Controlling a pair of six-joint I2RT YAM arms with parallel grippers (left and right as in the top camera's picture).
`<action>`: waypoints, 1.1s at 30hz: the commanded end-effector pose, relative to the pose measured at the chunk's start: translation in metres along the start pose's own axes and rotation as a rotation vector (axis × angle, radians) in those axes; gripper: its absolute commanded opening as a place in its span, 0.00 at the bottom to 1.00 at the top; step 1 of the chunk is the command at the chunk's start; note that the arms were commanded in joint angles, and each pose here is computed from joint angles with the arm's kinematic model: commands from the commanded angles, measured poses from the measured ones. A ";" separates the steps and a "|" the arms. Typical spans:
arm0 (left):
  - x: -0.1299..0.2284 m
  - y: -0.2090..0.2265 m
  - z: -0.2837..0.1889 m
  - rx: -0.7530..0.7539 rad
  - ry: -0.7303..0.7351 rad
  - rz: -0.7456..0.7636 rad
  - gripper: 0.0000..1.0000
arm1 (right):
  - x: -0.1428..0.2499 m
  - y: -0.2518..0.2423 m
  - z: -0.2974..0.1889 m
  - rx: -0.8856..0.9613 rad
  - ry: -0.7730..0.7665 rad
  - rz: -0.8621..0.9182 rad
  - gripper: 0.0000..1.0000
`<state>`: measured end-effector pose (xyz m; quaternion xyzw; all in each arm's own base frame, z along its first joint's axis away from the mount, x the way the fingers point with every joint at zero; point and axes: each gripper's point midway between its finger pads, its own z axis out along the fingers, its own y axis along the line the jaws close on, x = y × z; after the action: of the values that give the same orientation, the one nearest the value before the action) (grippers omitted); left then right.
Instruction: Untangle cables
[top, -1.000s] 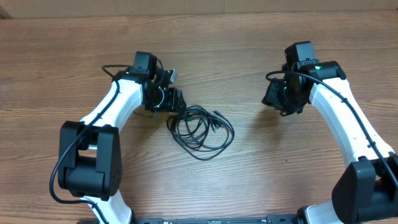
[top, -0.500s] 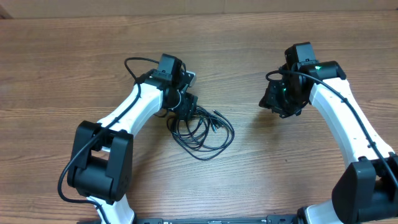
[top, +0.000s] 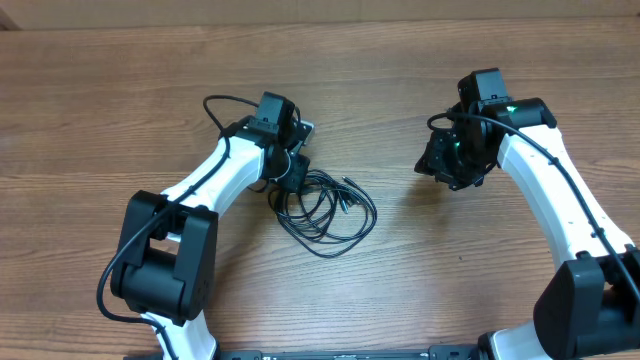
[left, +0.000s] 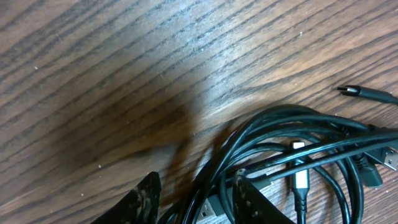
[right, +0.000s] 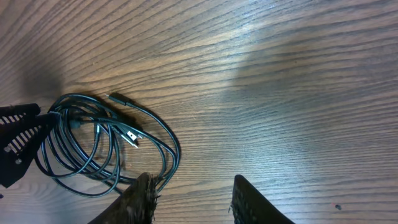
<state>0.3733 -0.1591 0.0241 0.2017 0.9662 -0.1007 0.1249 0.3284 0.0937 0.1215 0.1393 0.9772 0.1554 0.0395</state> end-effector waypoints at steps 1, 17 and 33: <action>0.017 0.002 0.011 -0.006 0.048 0.003 0.41 | -0.001 0.007 -0.007 -0.021 -0.014 -0.029 0.37; -0.030 -0.040 -0.044 0.217 -0.067 -0.049 0.04 | 0.004 0.011 -0.007 -0.046 0.010 -0.092 0.38; -0.090 -0.128 -0.157 0.760 -0.303 0.091 0.04 | 0.022 0.080 -0.007 -0.310 0.023 -0.407 0.60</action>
<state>0.3728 -0.2590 0.1887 0.2449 0.8557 -0.4196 0.1783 0.3289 0.1491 0.1406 -0.0224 0.9599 0.2724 0.0626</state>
